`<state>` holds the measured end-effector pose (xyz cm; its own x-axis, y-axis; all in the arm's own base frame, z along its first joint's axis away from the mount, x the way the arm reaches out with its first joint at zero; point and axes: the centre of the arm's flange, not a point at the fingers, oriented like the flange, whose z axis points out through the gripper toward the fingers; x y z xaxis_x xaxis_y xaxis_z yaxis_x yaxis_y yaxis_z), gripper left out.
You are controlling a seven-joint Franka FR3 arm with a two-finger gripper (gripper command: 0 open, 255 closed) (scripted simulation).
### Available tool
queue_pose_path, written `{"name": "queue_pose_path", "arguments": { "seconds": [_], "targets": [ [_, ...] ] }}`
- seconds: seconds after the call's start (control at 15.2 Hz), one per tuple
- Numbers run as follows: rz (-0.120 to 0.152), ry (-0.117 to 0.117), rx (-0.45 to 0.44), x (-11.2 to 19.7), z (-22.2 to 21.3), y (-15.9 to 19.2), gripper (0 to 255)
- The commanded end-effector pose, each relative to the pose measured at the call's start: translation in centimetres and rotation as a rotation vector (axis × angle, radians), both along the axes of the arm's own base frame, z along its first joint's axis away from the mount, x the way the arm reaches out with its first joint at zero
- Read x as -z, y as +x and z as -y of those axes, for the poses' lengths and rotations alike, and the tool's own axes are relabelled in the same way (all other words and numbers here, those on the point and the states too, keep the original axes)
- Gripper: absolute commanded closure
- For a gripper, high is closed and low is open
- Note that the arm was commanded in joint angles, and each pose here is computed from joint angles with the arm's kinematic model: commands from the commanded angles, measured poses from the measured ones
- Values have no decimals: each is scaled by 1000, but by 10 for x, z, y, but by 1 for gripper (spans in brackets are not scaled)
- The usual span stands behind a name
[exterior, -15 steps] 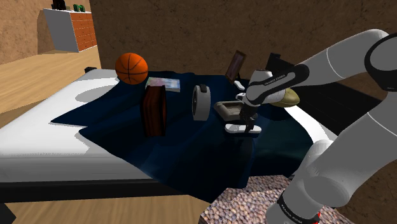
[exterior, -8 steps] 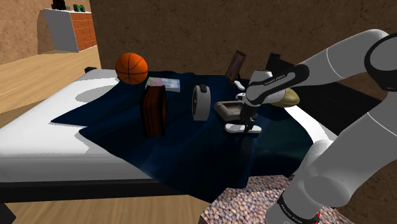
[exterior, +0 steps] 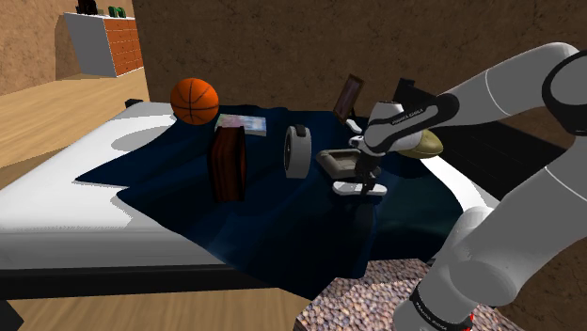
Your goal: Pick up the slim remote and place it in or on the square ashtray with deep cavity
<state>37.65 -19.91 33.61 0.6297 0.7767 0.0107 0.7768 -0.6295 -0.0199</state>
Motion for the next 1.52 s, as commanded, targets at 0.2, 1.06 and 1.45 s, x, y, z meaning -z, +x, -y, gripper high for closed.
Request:
{"name": "queue_pose_path", "arguments": {
  "seconds": [0.2, 1.06, 1.45],
  "targets": [
    [0, 0, 0, -26, 1, -1, 255],
    [0, 0, 0, -95, 1, -1, 255],
    [0, 0, 0, -115, 18, 19, 255]
  ]
}}
